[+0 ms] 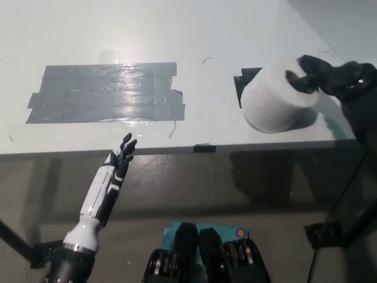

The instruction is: A toilet paper roll is kept on the black spot on the desk infront of the robot and the robot inserts its right thumb into the hole in the centre to grab the roll. Then it passes the roll to a person.

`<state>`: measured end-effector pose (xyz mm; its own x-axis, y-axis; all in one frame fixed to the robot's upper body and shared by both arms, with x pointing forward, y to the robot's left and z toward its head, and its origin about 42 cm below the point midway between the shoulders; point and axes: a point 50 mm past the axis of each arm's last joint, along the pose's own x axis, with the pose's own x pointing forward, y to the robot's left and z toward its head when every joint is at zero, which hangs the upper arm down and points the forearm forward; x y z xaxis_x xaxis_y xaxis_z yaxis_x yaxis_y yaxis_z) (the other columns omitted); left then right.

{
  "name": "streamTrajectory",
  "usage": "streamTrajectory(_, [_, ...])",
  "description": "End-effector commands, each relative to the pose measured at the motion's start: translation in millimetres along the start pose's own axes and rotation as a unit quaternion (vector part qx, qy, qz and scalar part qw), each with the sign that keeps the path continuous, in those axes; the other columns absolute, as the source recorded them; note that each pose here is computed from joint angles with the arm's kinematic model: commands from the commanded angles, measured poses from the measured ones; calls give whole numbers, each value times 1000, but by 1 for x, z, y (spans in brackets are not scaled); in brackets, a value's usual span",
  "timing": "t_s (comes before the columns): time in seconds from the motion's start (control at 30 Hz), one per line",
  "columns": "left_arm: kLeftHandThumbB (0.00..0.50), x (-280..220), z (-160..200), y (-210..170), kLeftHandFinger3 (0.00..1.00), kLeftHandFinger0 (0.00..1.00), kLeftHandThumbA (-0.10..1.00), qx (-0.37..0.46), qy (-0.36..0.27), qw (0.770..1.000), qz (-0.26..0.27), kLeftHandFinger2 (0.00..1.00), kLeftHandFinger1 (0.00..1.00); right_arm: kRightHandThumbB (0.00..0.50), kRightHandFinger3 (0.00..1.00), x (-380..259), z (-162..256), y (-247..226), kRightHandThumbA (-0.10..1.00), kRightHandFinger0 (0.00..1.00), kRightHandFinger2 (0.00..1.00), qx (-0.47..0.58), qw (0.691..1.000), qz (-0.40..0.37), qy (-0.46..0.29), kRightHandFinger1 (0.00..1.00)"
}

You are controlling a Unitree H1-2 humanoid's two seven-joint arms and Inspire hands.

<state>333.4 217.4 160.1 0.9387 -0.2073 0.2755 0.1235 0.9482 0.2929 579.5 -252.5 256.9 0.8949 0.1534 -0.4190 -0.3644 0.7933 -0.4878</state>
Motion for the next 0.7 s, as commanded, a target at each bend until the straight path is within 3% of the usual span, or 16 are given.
streamTrajectory(0.0, [188,23,14,5,1000,1000,1000,7,-35,999,1,1000,1000,188,1000,-6,-21,-14,-100,147,951,234,970,10,-66,608])
streamTrajectory(0.13, [174,27,15,6,1000,1000,1000,7,-39,999,2,1000,1000,178,1000,-10,-32,-16,-100,80,955,330,939,24,-93,597])
streamTrajectory(0.17, [172,28,15,5,1000,1000,1000,8,-41,999,2,1000,1000,159,1000,-11,-36,-16,-100,42,925,365,924,33,-105,544])
streamTrajectory(0.23, [168,31,16,6,1000,1000,1000,8,-43,999,3,1000,1000,151,1000,-13,-35,-19,-100,48,895,387,913,47,-120,522])
streamTrajectory(0.3, [165,33,16,6,1000,1000,1000,10,-45,999,3,1000,1000,109,1000,-16,-31,-23,-100,80,911,409,898,65,-150,529])
streamTrajectory(0.43, [189,47,13,6,1000,1000,1000,13,-47,999,2,1000,1000,117,1000,-22,-18,-34,-100,41,929,475,855,88,-191,498])
streamTrajectory(0.47, [346,79,-14,5,1000,1000,1000,11,-31,999,0,1000,1000,127,1000,-24,-13,-36,-100,2,897,487,845,95,-200,461])
streamTrajectory(0.5, [466,80,-13,4,1000,1000,1000,11,-33,999,-1,1000,1000,113,1000,-27,-9,-38,-100,0,891,495,836,100,-213,449])
streamTrajectory(0.53, [499,77,-10,4,1000,1000,1000,10,-35,999,-1,1000,1000,106,1000,-30,-3,-39,-100,0,879,495,832,101,-230,426])
streamTrajectory(0.57, [500,76,-9,3,1000,1000,1000,9,-36,999,-2,1000,1000,105,1000,-33,3,-39,-100,0,859,497,825,105,-246,402])
streamTrajectory(0.67, [461,73,-5,3,1000,1000,1000,10,-43,999,0,1000,1000,123,1000,-47,27,-40,-100,0,835,497,807,132,-290,410])
